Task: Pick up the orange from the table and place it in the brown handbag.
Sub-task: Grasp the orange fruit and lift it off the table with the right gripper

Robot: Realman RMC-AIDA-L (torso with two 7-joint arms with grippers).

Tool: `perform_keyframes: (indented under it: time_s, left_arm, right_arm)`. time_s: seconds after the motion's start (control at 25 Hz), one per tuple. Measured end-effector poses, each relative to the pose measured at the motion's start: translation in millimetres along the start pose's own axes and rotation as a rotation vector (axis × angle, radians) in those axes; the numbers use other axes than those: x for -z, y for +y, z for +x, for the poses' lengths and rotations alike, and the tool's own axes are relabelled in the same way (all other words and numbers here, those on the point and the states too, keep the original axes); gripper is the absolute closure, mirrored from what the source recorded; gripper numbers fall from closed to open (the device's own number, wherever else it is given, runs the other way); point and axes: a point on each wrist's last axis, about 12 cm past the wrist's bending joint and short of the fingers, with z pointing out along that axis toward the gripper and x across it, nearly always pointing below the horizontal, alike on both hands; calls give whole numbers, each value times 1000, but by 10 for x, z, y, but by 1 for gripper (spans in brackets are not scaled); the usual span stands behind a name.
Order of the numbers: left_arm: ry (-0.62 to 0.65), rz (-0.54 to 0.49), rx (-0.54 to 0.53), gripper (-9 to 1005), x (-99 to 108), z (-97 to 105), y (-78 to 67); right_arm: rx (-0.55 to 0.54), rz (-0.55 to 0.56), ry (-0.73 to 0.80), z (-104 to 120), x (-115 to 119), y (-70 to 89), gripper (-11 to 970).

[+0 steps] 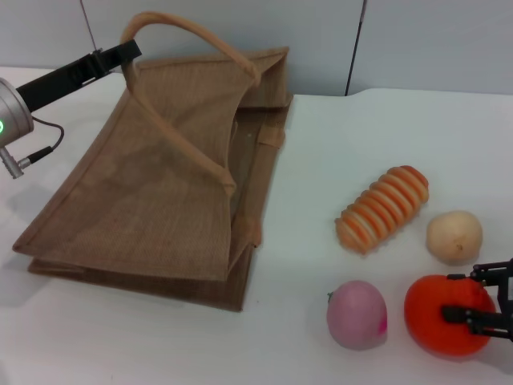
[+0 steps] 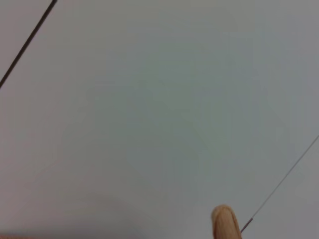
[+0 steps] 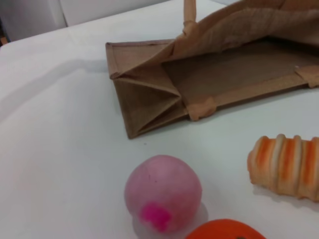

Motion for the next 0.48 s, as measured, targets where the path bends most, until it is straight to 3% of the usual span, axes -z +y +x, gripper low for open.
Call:
perform_keyframes:
  time_s: [0.28,0.48]
  left_arm:
    - [2,15,0,872,-1,2,-18]
    - [-3,72,0,871,-4,-7,-85]
  right_arm:
    - [14,42,-24,-21,20,-16,503]
    - [47,75,-103,-126,29,-58,555]
